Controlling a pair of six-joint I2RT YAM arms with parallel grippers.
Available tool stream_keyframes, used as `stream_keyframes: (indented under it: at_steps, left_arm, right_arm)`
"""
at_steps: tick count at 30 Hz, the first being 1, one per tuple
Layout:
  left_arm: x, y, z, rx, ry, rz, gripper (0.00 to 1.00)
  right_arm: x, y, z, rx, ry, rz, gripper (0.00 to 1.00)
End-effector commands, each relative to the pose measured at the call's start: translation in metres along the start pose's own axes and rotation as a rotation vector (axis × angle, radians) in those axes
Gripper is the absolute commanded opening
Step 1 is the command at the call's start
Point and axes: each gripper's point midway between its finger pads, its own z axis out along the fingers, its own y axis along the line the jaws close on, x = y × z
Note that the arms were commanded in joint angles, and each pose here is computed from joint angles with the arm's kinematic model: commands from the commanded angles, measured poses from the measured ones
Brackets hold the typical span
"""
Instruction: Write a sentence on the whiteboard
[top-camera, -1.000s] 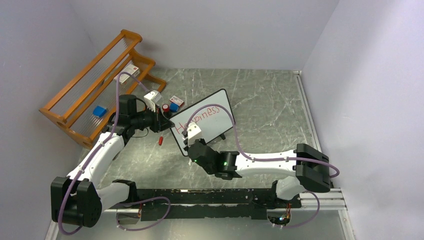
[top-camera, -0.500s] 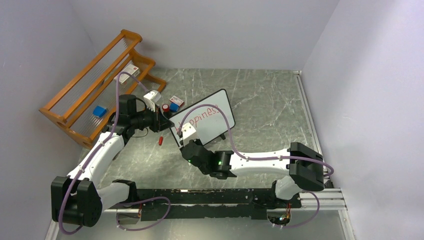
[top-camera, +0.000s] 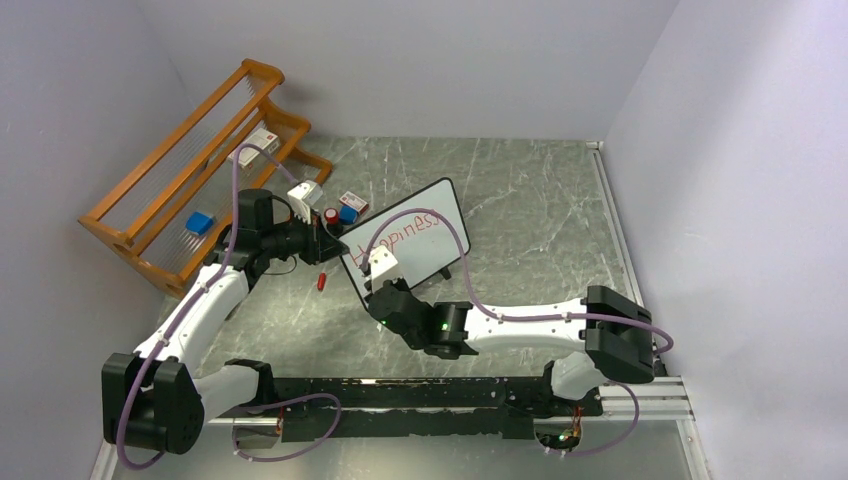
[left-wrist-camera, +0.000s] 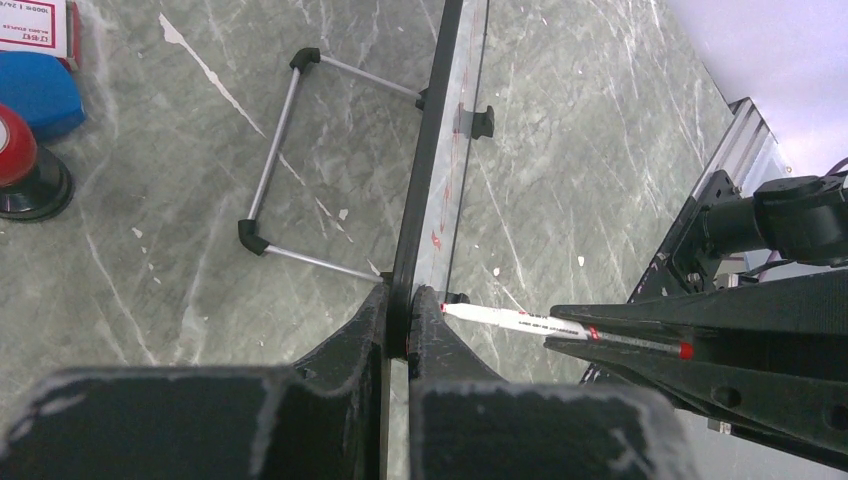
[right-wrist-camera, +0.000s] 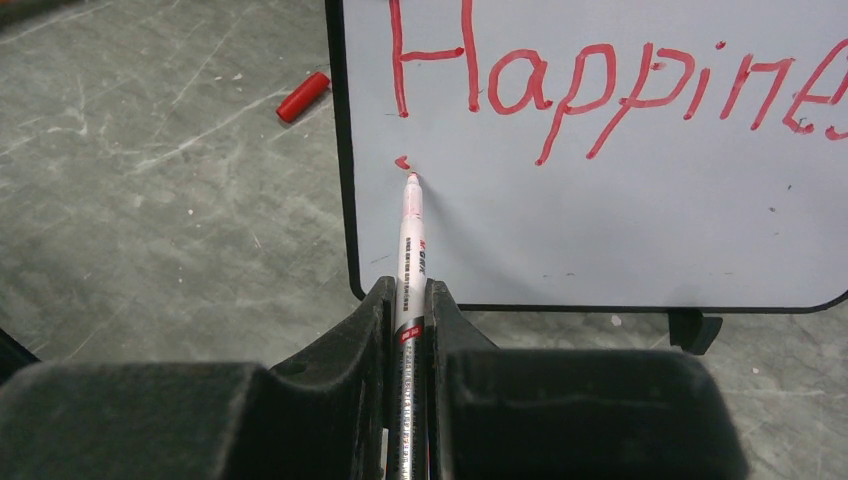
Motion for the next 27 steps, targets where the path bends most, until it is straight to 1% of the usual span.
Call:
stream_keyframes:
  at_steps: [1, 27]
  left_arm:
    - [0.026, 0.025, -0.002, -0.121, 0.081, -0.023, 0.05]
    - [0.025, 0.024, -0.002, -0.116, 0.078, -0.021, 0.05]
  right_arm:
    - [-0.010, -0.001, -0.009, -0.014, -0.031, 0.026, 0.00]
    - [0.007, 0.005, 0.005, 0.007, 0.013, -0.001, 0.00]
